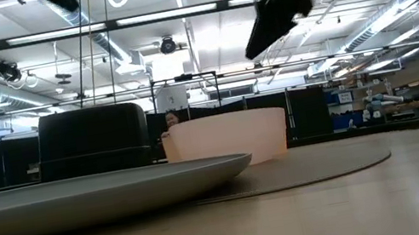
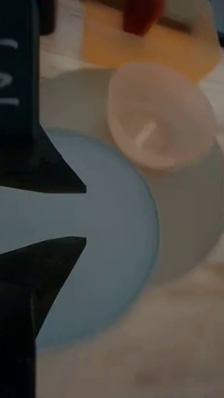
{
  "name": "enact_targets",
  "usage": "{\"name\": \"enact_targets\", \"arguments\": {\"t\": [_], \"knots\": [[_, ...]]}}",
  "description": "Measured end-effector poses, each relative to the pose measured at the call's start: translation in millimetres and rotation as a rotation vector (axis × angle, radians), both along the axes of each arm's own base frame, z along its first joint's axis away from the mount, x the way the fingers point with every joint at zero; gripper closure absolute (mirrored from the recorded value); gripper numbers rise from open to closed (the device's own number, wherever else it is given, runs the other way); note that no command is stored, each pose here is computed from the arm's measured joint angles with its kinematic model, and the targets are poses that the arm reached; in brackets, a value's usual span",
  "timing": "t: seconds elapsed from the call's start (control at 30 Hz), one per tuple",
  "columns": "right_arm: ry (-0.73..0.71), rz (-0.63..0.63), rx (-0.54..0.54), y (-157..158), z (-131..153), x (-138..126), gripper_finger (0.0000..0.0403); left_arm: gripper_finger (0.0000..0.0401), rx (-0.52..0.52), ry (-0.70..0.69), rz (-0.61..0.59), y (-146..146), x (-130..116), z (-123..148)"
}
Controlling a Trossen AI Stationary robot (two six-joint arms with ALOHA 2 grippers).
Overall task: Arrange a breakfast setting
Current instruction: Put the brown toasted bread on the light blue plate
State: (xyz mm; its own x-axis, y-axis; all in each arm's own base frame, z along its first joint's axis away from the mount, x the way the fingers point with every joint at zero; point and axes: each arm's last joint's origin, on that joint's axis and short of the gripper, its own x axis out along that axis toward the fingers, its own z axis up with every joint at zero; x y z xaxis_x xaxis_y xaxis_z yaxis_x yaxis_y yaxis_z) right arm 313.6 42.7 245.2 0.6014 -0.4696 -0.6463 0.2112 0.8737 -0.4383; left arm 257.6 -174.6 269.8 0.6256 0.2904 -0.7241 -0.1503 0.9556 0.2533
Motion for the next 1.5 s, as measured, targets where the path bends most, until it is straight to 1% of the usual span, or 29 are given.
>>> {"name": "enact_targets", "arguments": {"t": [0.07, 0.17, 0.27, 0.4, 0.5, 0.57, 0.67, 0.73, 0.8, 0.9, 1.03, 1.2, 1.27, 1.33, 1.5], "knots": [[-0.020, -0.015, -0.001, -11.7, 1.8, 3.9, 0.0196, 0.0269, -0.021, -0.046, 0.045, 31.0, -9.0, -0.7], [-0.043, 0.005, -0.003, -20.4, 4.5, 8.4, 0.0196, 0.0269, -0.005, -0.097, 0.115, 78.3, -23.0, 9.4], [-0.053, 0.043, -0.007, -23.9, 6.4, 11.2, 0.0196, 0.0269, 0.035, -0.139, 0.159, 121.8, -36.0, 33.2], [-0.064, 0.089, 0.028, -23.7, 9.1, 11.4, 0.0197, 0.0269, 0.046, -0.165, 0.218, 179.1, -55.5, 65.9], [-0.041, 0.126, 0.055, -22.1, 9.7, 8.6, 0.0196, 0.0269, 0.066, -0.072, 0.296, 222.5, -72.3, 76.7], [-0.027, 0.150, 0.068, -19.5, 9.3, 7.2, 0.0197, 0.0269, 0.058, -0.021, 0.334, 249.7, -83.9, 83.0], [0.006, 0.189, 0.104, -15.2, 7.3, 4.8, 0.0197, 0.0269, 0.028, 0.022, 0.336, 286.4, -96.8, 90.0], [0.020, 0.210, 0.140, -11.8, 5.9, 3.4, 0.0197, 0.0269, 0.014, 0.095, 0.345, 307.5, -107.0, 88.7], [0.028, 0.232, 0.164, -7.7, 5.2, 2.5, 0.0197, 0.0269, 0.026, 0.146, 0.357, 326.2, -115.4, 90.8], [0.050, 0.262, 0.199, -0.9, 3.6, 0.2, 0.0197, 0.0269, -0.008, 0.271, 0.354, 347.9, -123.7, 81.3], [0.064, 0.290, 0.265, 5.6, 2.2, -1.8, 0.0197, 0.0269, -0.040, 0.380, 0.306, 370.4, -122.2, 64.4], [0.059, 0.296, 0.299, 13.9, 2.2, -3.1, 0.0198, 0.0270, -0.036, 0.454, 0.226, 392.2, -113.9, 45.6], [0.057, 0.298, 0.309, 17.7, 2.2, -3.9, 0.0198, 0.0274, -0.070, 0.492, 0.214, 396.4, -112.6, 37.6], [0.060, 0.304, 0.312, 20.8, 2.0, -4.7, 0.0198, 0.0279, -0.115, 0.542, 0.186, 394.0, -114.2, 32.9], [0.064, 0.310, 0.305, 23.6, 1.8, -5.6, 0.0198, 0.0290, -0.094, 0.518, 0.201, 398.4, -110.9, 32.1]]}}
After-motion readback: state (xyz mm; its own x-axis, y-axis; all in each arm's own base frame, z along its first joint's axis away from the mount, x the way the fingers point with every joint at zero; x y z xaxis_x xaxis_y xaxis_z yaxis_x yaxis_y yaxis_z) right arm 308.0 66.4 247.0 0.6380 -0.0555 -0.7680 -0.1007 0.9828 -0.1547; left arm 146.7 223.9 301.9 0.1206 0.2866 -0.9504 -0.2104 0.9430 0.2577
